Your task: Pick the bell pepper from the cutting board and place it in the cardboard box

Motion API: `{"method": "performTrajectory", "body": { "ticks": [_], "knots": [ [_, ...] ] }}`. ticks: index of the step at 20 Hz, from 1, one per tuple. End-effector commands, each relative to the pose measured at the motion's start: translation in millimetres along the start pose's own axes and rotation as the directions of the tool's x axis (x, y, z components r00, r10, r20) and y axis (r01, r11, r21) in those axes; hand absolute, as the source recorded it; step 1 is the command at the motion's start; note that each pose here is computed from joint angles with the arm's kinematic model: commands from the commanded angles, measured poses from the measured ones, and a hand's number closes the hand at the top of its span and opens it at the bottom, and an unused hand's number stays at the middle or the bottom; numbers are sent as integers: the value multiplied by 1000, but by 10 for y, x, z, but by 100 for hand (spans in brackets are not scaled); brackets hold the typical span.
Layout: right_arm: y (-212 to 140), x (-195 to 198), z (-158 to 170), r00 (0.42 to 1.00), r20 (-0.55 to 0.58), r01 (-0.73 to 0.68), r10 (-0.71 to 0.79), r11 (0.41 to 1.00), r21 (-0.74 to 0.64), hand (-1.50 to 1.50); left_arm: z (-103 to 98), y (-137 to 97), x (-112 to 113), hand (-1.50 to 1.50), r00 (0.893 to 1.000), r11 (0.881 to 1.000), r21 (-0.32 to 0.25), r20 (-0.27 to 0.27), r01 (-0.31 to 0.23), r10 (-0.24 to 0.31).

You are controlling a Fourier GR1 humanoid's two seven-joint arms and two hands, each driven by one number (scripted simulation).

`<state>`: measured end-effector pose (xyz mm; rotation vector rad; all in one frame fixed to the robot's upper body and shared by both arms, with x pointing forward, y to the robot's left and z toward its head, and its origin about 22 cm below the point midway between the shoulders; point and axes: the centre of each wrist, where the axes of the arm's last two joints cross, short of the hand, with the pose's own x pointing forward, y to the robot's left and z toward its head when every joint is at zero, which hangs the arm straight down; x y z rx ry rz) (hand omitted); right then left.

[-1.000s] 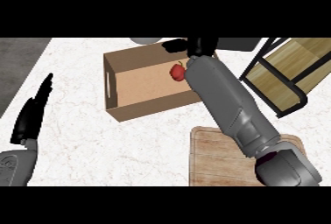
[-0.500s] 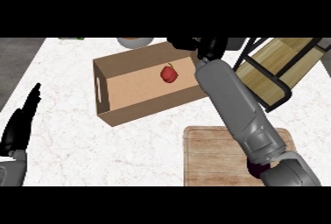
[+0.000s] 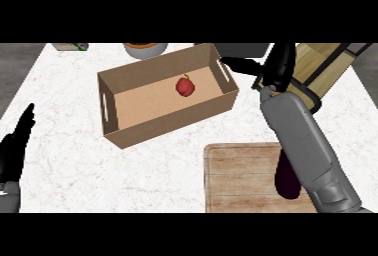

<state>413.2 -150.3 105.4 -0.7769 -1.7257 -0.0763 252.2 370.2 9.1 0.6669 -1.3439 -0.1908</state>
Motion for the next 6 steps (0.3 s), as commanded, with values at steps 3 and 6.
{"method": "performTrajectory", "body": {
  "ticks": [3,6],
  "knots": [
    [-569,-461,283,997,-70,-35,37,999,33,-150,76,93,-10,0,1000,1000,4,2,6,-6],
    [-939,-508,333,992,-66,-100,106,991,90,-150,93,-11,-1,0,1000,1000,1,-1,19,-19]
  ]
}}
